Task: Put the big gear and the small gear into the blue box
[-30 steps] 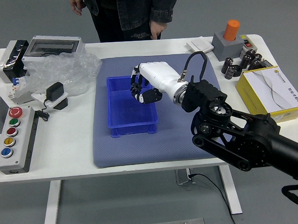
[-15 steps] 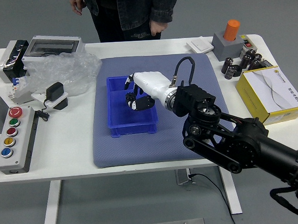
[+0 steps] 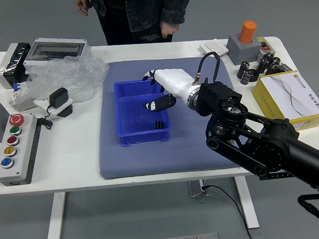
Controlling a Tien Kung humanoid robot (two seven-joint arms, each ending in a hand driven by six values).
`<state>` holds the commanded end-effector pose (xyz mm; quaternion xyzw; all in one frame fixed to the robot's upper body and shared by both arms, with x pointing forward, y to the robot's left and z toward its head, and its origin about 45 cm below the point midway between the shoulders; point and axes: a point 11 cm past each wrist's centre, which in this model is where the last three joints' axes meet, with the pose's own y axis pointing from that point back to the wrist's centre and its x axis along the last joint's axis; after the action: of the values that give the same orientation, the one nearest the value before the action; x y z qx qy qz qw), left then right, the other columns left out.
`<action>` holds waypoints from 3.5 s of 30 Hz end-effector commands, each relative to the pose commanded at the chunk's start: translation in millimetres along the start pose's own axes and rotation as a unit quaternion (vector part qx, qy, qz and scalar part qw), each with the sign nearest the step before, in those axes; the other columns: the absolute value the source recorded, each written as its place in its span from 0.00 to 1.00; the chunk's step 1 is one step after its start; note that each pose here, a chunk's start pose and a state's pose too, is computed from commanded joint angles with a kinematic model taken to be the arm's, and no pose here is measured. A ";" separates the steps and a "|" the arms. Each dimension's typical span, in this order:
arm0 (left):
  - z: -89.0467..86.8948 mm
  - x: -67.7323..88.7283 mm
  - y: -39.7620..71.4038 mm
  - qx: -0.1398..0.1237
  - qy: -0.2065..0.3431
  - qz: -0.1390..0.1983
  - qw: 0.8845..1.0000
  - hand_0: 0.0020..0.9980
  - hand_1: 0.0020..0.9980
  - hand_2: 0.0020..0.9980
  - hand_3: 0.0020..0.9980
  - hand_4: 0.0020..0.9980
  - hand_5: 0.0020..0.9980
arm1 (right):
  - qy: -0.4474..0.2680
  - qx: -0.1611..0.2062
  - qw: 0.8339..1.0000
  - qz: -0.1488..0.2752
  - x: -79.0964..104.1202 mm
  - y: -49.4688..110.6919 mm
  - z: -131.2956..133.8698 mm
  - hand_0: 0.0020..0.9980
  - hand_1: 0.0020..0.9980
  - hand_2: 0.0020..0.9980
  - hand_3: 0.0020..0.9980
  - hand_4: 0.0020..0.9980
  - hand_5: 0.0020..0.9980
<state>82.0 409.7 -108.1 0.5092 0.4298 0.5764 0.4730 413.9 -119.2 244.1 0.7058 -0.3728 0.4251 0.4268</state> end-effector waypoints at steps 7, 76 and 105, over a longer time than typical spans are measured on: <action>3.0 1.0 0.4 -0.002 -0.002 0.001 1.000 0.73 0.68 0.70 0.70 0.43 0.01 | 0.019 -0.043 0.999 -0.016 -1.7 -2.2 38.9 0.59 0.58 0.73 0.83 0.83 0.38; 3.6 -3.3 -0.1 -0.002 -0.006 -0.002 1.000 0.73 0.68 0.69 0.68 0.41 0.00 | -0.001 -0.166 0.984 -0.072 -61.0 -22.2 143.7 0.65 0.55 0.66 0.68 0.70 0.28; 5.2 -4.7 -0.2 -0.004 -0.003 -0.002 1.000 0.73 0.68 0.69 0.68 0.41 0.00 | -0.017 -0.147 0.989 -0.022 -51.2 -24.0 143.3 0.61 0.46 0.47 0.53 0.70 0.12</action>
<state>87.3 405.2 -108.6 0.5081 0.4270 0.5755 0.4779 457.1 -233.9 150.9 0.6508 -0.4224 0.3442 0.5287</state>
